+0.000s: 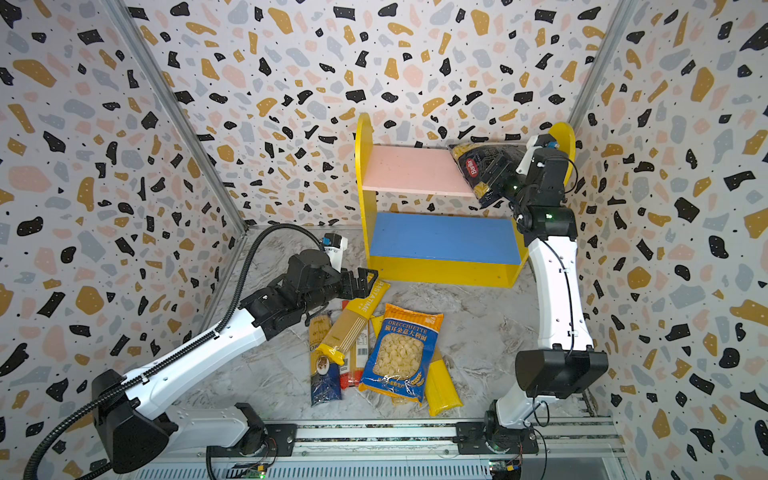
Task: Place and organize the pasta boxes and bags onto the shelf
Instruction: 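Push the black penne bag onto the pink upper shelf with the right gripper, then slide the penne bag farther back on the pink shelf and open the right gripper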
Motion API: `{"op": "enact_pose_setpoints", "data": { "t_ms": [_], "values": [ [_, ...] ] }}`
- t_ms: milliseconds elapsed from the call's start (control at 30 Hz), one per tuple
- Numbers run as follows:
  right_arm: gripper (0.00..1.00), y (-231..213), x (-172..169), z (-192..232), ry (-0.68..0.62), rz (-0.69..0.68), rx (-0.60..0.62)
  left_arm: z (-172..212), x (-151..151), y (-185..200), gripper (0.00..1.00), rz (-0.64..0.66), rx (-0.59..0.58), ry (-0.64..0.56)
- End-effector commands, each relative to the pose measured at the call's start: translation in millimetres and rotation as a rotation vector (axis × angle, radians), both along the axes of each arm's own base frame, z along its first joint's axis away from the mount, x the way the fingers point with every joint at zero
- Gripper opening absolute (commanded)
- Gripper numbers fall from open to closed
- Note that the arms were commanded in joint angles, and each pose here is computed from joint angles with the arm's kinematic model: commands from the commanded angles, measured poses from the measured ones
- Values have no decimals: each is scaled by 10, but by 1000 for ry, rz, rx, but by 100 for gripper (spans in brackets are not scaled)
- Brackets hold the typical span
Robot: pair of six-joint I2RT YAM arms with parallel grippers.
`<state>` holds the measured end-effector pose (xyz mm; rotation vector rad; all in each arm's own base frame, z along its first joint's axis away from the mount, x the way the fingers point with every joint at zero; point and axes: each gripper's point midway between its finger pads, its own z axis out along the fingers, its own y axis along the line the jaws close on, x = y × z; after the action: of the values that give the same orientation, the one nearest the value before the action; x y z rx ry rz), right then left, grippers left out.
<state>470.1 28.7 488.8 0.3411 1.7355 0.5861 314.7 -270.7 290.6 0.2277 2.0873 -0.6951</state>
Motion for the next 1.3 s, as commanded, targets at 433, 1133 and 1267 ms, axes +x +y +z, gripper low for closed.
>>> {"op": "enact_pose_setpoints", "data": {
  "t_ms": [433, 1133, 1267],
  "values": [
    [48, 64, -239, 417, -115, -25, -17, 202, -142, 141, 100, 5, -45, -62],
    [45, 87, 87, 19, -45, -20, -40, 119, -104, 164, 100, 20, -9, -65],
    [46, 116, 133, -40, -30, -5, -37, 128, -115, 183, 100, 25, -11, -65]
  ]
}}
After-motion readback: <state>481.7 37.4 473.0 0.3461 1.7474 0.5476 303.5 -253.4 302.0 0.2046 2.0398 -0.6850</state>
